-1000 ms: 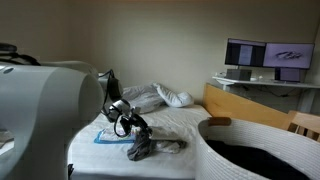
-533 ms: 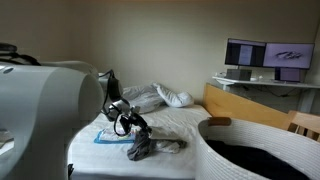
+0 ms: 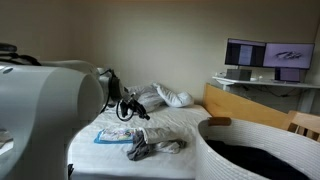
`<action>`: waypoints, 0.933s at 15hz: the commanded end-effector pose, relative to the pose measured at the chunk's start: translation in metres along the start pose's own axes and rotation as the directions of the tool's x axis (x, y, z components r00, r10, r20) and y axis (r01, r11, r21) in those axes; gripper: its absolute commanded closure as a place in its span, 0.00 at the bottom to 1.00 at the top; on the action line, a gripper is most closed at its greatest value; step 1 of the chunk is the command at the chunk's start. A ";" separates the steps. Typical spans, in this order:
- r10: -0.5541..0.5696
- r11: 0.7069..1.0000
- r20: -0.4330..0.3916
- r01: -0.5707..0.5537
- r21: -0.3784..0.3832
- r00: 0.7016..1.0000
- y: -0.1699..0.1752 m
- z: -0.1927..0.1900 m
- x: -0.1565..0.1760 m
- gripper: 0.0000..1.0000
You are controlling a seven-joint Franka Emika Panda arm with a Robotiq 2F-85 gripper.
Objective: Put the clothes in the laundry bag
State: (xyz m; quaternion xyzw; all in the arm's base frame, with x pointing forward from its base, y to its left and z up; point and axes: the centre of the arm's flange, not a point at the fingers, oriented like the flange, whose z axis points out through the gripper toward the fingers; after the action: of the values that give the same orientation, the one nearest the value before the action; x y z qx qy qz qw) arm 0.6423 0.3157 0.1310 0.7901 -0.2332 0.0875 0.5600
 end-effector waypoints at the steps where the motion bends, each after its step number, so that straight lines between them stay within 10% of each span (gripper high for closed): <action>1: -0.052 0.998 0.045 0.051 0.023 0.998 -0.021 -0.053 0.048 0.91; 2: -0.079 0.997 0.036 0.079 0.011 0.996 -0.025 -0.052 0.046 0.94; 3: -0.113 0.994 0.022 0.113 -0.011 0.993 -0.024 -0.053 0.045 0.66; 7: -0.324 0.946 -0.033 0.324 0.013 0.946 -0.040 -0.032 0.031 0.47; 14: -0.603 0.787 -0.160 0.615 0.041 0.782 -0.058 -0.019 0.008 0.02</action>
State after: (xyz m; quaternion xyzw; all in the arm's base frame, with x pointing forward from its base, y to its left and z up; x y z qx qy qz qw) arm 0.6507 0.3245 0.1054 0.8411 0.0069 -0.0143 0.5406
